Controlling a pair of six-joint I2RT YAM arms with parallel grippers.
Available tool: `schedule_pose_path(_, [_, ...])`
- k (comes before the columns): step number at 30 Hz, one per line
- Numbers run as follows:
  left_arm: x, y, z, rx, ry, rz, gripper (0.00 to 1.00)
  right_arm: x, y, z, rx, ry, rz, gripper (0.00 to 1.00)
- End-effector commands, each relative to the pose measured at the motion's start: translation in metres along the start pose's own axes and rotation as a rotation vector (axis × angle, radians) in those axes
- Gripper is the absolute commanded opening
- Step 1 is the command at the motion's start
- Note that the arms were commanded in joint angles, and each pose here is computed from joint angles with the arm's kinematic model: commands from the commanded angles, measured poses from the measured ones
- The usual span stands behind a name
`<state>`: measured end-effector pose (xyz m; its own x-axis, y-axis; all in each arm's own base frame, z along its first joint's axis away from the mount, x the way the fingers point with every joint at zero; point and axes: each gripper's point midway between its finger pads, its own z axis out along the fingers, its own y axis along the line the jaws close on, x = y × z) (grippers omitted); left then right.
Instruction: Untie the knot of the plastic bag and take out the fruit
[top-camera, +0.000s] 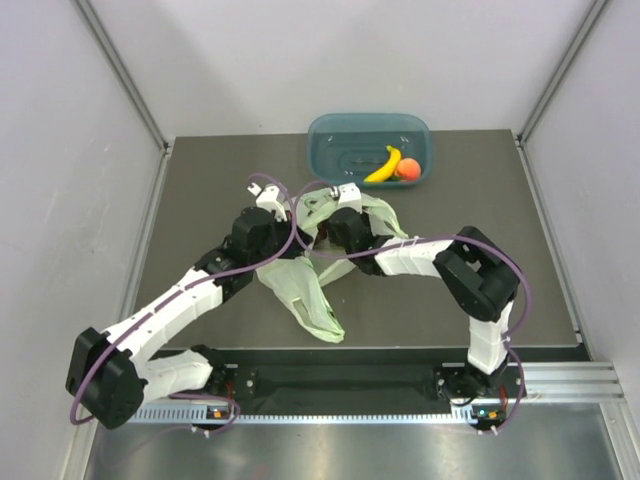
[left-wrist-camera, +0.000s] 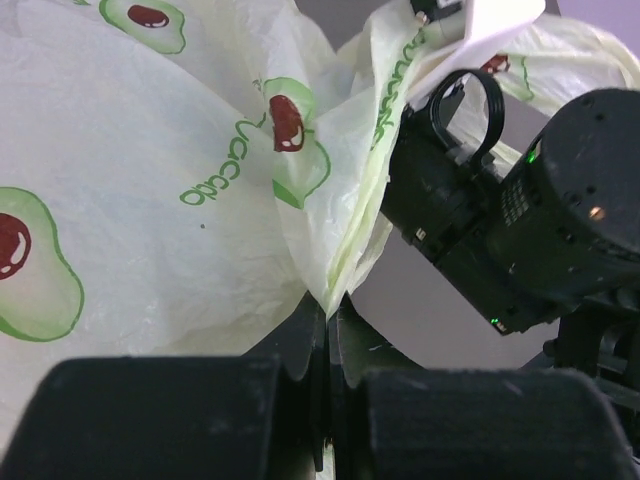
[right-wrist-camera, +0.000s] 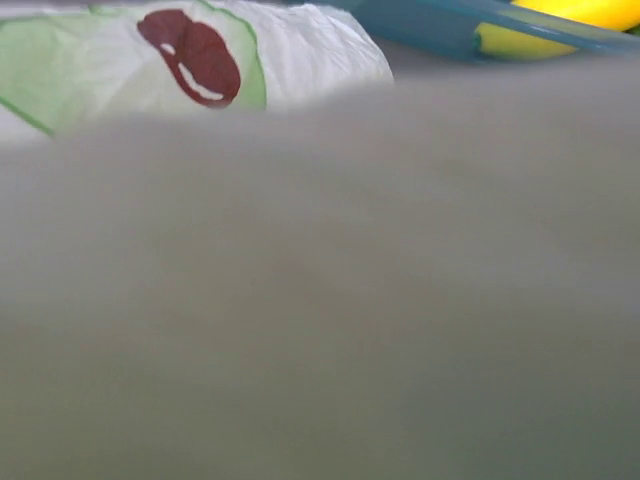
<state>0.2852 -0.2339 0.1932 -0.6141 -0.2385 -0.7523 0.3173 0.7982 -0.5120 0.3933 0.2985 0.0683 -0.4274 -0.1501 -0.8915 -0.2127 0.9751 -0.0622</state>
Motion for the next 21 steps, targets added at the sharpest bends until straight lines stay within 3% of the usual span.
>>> schedule_pose_path(1, [-0.008,-0.009,0.001,0.043,-0.032,0.005,0.00,-0.013,0.007,0.006,-0.066,-0.041,0.074,0.47])
schedule_pose_path(6, [-0.006,-0.007,0.001,0.037,-0.032,0.004,0.00,-0.021,0.001,-0.022,-0.127,-0.073,0.095,0.00])
schedule_pose_path(10, [-0.003,-0.005,0.001,0.032,-0.030,0.000,0.00,-0.018,0.000,-0.059,-0.236,-0.056,0.096,0.00])
schedule_pose_path(13, [-0.002,-0.004,0.001,0.029,-0.030,-0.005,0.00,-0.010,0.012,-0.102,-0.431,0.027,0.083,0.00])
schedule_pose_path(17, [-0.002,-0.004,0.002,0.033,-0.028,-0.007,0.00,-0.013,0.052,-0.185,-0.874,0.128,0.037,0.00])
schedule_pose_path(18, [-0.001,-0.004,0.003,0.033,-0.028,-0.010,0.00,-0.003,0.050,-0.207,-0.938,0.204,0.015,0.00])
schedule_pose_path(21, [0.001,-0.002,0.005,0.027,-0.022,-0.012,0.00,-0.005,0.059,-0.273,-1.246,0.254,-0.088,0.00])
